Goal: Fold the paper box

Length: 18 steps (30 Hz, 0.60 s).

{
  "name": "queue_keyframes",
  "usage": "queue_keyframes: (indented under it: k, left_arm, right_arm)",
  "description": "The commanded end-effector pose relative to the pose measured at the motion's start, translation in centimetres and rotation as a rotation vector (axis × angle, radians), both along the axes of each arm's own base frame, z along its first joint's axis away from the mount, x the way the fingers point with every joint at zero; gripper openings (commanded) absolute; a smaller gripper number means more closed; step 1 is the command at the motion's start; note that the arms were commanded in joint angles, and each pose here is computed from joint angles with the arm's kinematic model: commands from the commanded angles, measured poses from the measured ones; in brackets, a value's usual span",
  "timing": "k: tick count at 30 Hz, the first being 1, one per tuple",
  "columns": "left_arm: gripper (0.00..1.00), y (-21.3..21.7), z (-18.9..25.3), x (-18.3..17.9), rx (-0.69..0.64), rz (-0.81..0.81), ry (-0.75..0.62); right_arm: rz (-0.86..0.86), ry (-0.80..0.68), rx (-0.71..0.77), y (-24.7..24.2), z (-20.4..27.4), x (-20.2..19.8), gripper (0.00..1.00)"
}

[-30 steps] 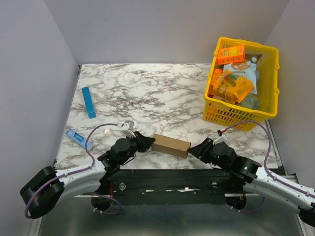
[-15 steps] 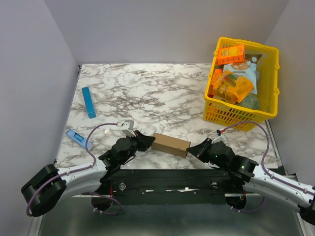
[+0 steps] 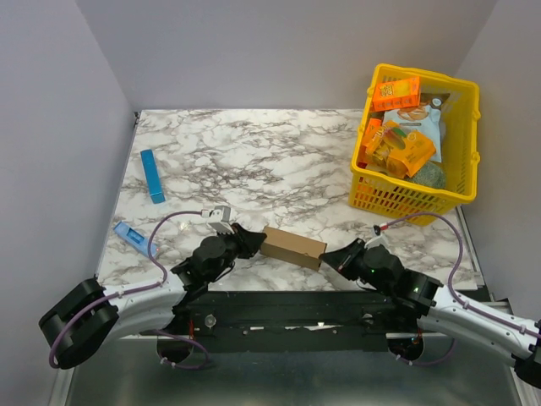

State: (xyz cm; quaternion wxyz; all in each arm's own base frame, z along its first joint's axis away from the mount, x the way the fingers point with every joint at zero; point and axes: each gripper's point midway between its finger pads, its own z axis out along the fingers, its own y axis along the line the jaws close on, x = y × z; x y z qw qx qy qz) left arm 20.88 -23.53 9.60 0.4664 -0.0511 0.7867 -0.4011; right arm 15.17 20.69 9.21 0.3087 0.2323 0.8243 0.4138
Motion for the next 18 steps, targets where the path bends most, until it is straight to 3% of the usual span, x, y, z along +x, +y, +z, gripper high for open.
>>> queue_keyframes:
  k: [1, 10, 18]
  left_arm:
    - [0.28, 1.4, -7.2, -2.6, 0.251, -0.100, 0.111]
    - [0.31, -1.3, -1.3, 1.6, 0.178, -0.083, -0.228]
    - [0.35, 3.0, -2.4, -0.9, 0.036, 0.029, -0.159]
  right_arm:
    - [0.038, 0.024, -0.268, -3.2, -6.3, -1.1, 0.00]
    - [0.260, -0.173, -0.295, -0.3, -4.7, -1.0, 0.00]
    - [0.365, -0.209, -0.308, 1.0, -4.8, -1.9, 0.00]
